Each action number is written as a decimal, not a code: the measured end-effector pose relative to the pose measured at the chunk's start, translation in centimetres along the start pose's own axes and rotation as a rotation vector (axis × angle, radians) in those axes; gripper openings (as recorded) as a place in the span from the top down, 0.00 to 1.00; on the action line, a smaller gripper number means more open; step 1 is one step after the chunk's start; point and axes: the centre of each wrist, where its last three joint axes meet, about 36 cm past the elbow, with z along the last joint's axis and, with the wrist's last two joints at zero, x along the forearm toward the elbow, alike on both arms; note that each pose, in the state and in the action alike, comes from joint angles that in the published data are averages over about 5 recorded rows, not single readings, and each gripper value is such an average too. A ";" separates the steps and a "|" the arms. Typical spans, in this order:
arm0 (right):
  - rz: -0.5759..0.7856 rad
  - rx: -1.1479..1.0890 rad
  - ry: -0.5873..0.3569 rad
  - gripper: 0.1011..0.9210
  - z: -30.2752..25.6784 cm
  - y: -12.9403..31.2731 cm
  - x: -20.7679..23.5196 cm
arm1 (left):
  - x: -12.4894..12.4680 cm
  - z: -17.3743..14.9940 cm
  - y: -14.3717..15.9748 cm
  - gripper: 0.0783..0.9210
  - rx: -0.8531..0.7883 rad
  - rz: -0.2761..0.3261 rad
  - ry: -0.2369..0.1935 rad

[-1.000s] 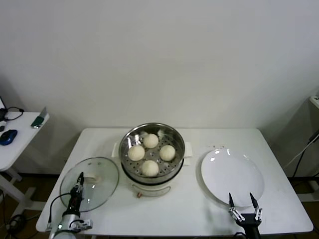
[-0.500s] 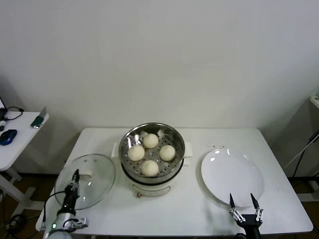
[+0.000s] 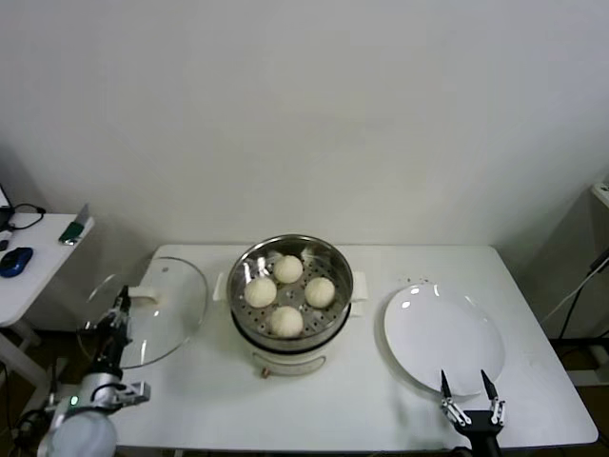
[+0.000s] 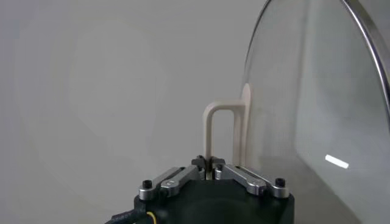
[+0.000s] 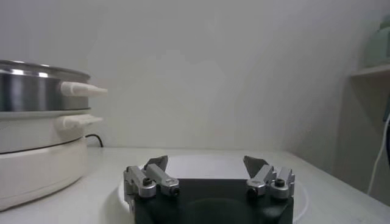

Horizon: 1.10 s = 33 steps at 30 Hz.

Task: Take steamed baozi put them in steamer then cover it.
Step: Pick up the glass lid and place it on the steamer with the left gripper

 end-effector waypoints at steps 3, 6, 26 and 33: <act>0.001 -0.003 -0.001 0.12 0.0 -0.1 0.0 | -0.6 -0.7 2.2 0.93 -0.002 -0.005 0.002; 0.001 -0.004 -0.002 0.12 0.0 -0.1 -0.1 | -0.9 -1.6 4.1 0.93 0.003 -0.009 0.004; -0.013 0.010 0.010 0.12 -0.1 0.0 -0.5 | -0.2 -14.1 9.5 0.93 0.054 0.004 -0.046; -0.023 0.015 0.016 0.12 0.1 -0.1 -0.6 | 0.3 -19.1 9.5 0.93 0.076 0.040 -0.073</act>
